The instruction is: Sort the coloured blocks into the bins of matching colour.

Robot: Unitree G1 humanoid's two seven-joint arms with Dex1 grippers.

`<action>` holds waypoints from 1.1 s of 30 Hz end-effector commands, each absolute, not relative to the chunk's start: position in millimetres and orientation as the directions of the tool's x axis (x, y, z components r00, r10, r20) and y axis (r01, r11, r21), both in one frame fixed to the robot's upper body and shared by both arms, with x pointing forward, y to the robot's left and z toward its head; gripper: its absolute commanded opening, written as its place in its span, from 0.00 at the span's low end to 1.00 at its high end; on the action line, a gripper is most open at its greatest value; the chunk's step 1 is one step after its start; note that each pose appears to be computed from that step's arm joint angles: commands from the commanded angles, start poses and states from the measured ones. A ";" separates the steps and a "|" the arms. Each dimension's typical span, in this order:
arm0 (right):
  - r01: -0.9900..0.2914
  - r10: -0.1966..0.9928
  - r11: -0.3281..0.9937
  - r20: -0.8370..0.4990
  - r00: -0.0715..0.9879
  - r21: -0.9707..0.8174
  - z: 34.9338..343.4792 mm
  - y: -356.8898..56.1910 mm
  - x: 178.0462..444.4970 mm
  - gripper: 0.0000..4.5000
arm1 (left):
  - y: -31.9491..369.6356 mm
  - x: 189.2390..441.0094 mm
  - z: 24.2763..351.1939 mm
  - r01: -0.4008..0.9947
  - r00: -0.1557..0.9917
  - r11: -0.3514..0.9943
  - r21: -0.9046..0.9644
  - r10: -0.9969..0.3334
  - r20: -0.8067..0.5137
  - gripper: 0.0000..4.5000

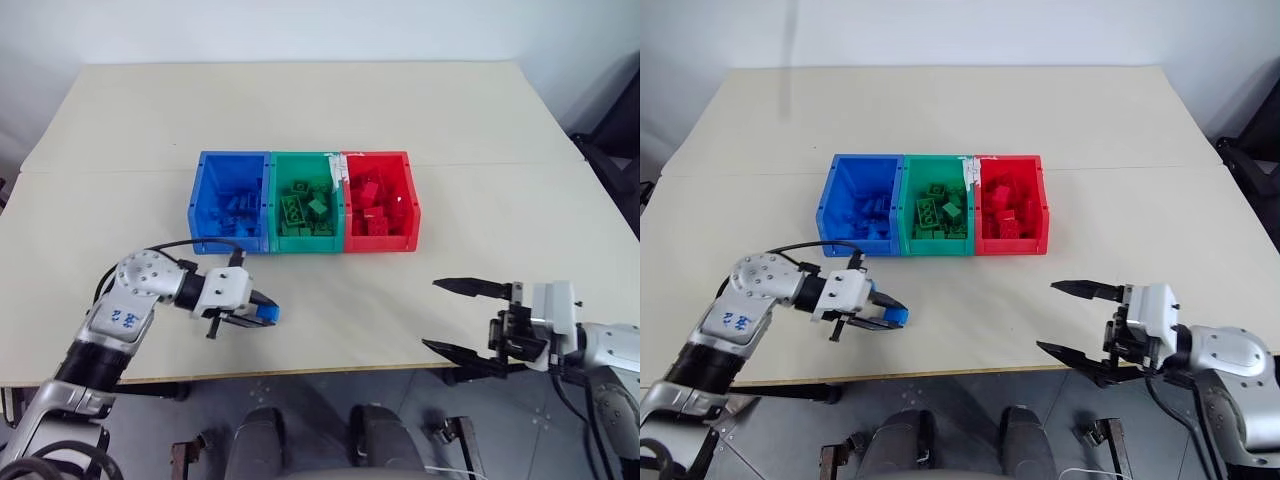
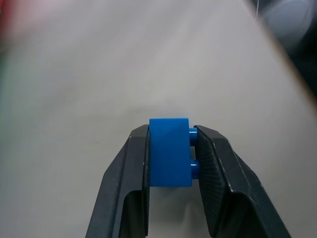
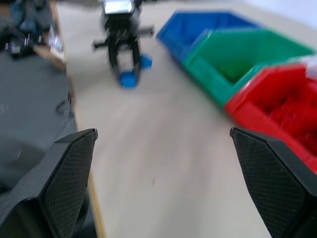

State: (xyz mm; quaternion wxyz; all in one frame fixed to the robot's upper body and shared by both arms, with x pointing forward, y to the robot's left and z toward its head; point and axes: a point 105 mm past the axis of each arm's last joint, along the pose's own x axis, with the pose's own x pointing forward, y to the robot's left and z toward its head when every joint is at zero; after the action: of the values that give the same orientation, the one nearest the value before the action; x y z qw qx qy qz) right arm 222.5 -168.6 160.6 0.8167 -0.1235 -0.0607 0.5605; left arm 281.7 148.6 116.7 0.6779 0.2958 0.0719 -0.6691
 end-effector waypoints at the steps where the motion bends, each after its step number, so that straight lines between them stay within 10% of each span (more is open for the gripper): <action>1: -0.890 0.933 0.359 0.068 0.354 -0.281 176.4 -152.7 231.5 1.00 | 171.7 288.4 169.1 0.918 0.267 0.170 0.359 -0.933 -0.242 0.21; 8: -0.838 0.884 0.464 0.205 0.420 -0.288 200.9 -147.3 255.9 1.00 | 193.0 324.0 224.5 0.786 0.552 0.525 0.325 -0.834 0.012 0.21; 18: -0.825 0.880 0.473 0.213 0.425 -0.309 208.6 -142.2 254.9 1.00 | 195.2 386.2 217.6 0.638 0.755 0.702 0.317 -0.652 -0.075 0.21; 28: -0.832 0.886 0.462 0.209 0.415 -0.308 204.2 -141.0 252.6 1.00 | 210.1 373.4 220.5 0.661 0.730 0.670 0.337 -0.679 -0.081 0.92; 33: -0.871 0.930 0.369 0.139 0.342 -0.324 194.2 -140.3 249.8 1.00 | 241.9 334.1 215.4 0.699 0.670 0.606 0.379 -0.740 -0.051 1.00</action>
State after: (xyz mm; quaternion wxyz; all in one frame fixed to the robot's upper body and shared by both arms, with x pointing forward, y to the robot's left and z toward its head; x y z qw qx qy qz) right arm 253.4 -139.6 192.4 0.8265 -0.0817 -0.1454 0.5376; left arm 349.0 234.3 199.9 0.9060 0.1713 -0.0144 -0.3867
